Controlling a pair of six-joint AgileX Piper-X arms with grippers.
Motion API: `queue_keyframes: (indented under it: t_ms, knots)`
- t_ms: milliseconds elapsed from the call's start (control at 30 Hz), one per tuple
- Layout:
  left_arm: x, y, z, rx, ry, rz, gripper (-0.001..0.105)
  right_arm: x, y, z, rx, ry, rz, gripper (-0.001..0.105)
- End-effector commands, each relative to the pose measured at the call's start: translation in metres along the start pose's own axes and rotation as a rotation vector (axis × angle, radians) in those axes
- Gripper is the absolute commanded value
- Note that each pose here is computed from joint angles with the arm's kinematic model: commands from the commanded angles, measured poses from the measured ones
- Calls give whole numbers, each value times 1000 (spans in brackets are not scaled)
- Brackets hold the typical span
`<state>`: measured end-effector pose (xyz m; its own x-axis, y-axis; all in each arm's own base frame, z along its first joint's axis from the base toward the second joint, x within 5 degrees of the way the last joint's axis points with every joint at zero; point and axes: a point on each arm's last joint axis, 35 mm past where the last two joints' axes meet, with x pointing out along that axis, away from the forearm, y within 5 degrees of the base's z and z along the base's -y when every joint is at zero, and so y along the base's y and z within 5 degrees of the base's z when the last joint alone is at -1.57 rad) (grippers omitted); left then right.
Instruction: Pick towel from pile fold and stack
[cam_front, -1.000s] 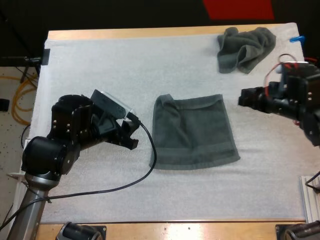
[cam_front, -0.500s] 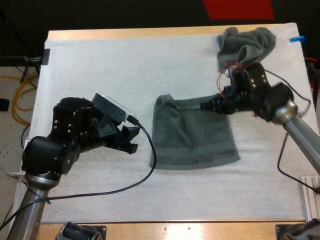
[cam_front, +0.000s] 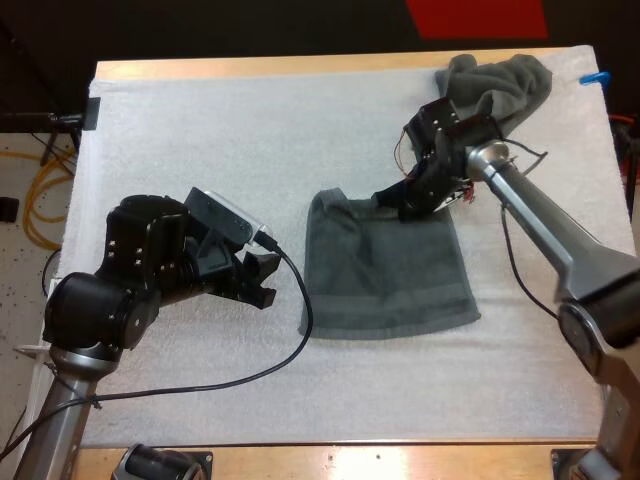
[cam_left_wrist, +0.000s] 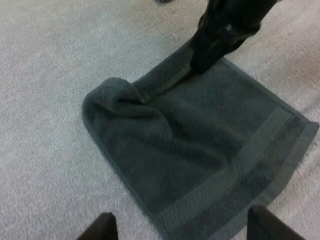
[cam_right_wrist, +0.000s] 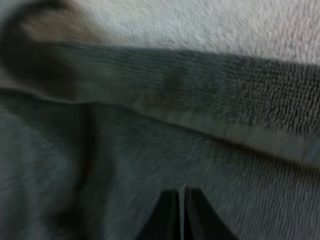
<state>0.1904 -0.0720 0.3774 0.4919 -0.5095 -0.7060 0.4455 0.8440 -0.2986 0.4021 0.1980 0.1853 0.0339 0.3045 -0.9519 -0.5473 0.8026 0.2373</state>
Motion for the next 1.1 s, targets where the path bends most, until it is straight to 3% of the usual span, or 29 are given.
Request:
queue_keyframes:
  t_ms: [0,400,600,767,833,933,1067]
  knots:
    - [-3,-2,-1,-3,2,-10,54,2,-1,4,-20,12,0,0]
    - [-3,-2,-3,-8,18,-8,54,44,-15,9,-13,103,-15,0]
    - [-3,-2,-3,-8,18,-8,54,56,-19,12,-18,87,-30,0]
    - [-3,-2,-3,-8,18,-8,54,57,-24,25,-1,-18,-119,0]
    - [-3,-2,-3,-9,18,-14,54,54,-27,36,38,-117,-167,0]
    - [-3,-3,-3,-26,21,-41,54,47,-33,52,130,-257,-168,0]
    - [-3,-3,-4,-37,29,-54,54,24,-41,67,209,-364,-165,0]
